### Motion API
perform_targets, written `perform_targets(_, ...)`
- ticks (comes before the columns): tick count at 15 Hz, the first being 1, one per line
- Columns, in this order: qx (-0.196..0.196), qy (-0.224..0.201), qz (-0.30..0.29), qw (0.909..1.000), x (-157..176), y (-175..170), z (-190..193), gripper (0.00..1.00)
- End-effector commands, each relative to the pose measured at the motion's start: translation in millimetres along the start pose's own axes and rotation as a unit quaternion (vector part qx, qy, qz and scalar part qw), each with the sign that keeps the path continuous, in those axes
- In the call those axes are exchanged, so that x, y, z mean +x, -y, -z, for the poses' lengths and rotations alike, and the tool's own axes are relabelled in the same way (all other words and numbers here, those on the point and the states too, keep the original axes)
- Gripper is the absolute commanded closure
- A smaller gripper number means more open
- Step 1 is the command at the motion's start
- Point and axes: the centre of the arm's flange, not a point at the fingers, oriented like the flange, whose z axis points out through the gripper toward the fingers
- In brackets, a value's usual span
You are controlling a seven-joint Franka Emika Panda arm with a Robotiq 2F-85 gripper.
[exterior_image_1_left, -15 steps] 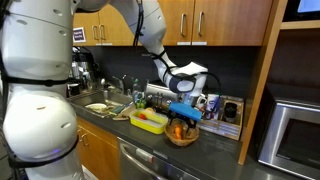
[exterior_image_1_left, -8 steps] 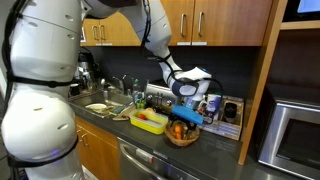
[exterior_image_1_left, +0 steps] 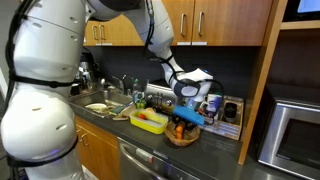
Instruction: Put the basket on the counter then put the carrot in the yellow container.
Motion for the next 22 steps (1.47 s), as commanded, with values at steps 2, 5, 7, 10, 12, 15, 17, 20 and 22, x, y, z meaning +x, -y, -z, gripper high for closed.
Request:
perform_targets(2,-0.002,-0.003,0.001,1.0,4,1,6,0.82)
perform_targets(5,-0.014,0.003,-0.005,0.9999,4,7,11,0.82)
perform_targets(7,-0.028,0.013,-0.011,0.9995,4,13,16,0.82)
perform_targets(10,-0.048,0.032,-0.016,0.9982,3,29,28,0.82)
perform_targets(12,-0.063,0.041,-0.019,0.997,3,40,35,0.82)
perform_targets(15,-0.078,0.054,-0.014,0.9954,3,54,46,0.82)
perform_targets(17,-0.087,0.063,-0.011,0.9941,3,65,52,0.82)
perform_targets(20,-0.098,0.079,0.002,0.992,2,85,58,0.82)
perform_targets(22,-0.106,0.091,0.02,0.99,4,100,58,0.82)
